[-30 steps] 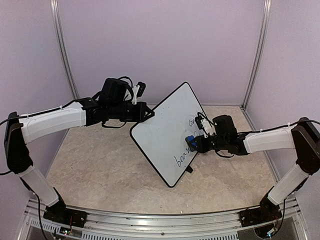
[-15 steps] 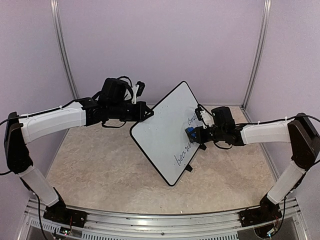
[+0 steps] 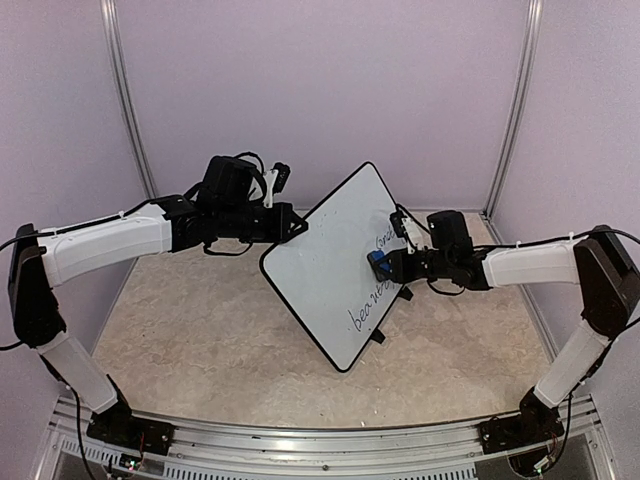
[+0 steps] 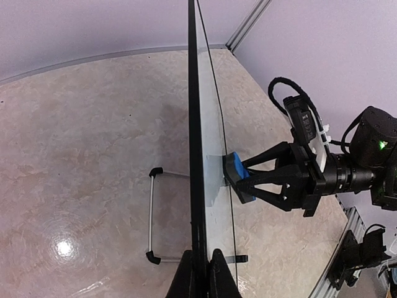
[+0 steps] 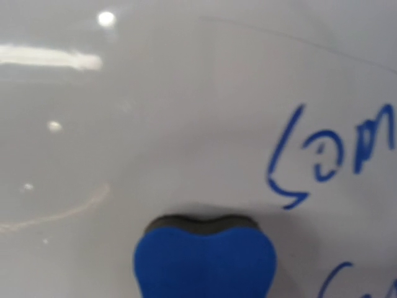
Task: Erase the whiteboard
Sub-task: Erase the whiteboard at the center of the board.
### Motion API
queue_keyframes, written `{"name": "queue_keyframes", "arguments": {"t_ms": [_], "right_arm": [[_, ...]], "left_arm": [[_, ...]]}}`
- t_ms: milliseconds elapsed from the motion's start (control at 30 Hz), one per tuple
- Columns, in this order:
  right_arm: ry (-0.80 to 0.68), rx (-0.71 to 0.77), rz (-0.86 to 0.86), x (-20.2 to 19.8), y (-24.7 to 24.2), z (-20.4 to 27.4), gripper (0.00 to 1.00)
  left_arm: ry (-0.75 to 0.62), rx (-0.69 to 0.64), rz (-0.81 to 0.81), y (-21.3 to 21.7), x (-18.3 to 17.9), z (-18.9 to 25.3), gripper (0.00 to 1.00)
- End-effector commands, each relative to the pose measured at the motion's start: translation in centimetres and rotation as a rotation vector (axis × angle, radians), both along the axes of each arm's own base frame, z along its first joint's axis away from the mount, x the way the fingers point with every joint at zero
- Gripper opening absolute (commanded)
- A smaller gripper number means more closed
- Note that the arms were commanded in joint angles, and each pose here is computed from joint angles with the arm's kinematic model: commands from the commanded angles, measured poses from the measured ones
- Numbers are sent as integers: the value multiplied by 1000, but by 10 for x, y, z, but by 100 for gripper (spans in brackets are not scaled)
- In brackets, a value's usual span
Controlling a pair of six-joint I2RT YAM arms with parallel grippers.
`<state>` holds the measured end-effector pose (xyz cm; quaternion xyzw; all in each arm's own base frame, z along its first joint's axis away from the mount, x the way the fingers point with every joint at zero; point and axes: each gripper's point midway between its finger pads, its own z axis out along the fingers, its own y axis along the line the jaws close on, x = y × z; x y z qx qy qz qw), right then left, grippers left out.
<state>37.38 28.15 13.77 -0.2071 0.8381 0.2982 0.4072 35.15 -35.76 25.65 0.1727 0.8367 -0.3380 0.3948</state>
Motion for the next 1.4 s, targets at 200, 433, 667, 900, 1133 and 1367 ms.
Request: {"name": "queue_keyframes", "arguments": {"t_ms": [200,433,667,900,1133,1367], "right_arm": [[114,18,47,-32,-3,-35,30],[146,35,66,-47,-6,-43,30],[69,13,40,-42,-13,-14,30],[-39,-38,-36,-24,-25,20,30],[-57,-82,-152,-16,-46,21,31],[-119,-61,-273,-9,-77,49,31]], "left_arm": [[-96,0,-121,-20,-13,14,0],[-98,0,-120,-20,-13,15,0],[-93,-2,-133,-22,-16,14,0],[-104,26,-175,-24,-18,18,0],[-119,17,-234,-16,-19,32,0],[-122,-9,-258,-2,-13,45,0]]}}
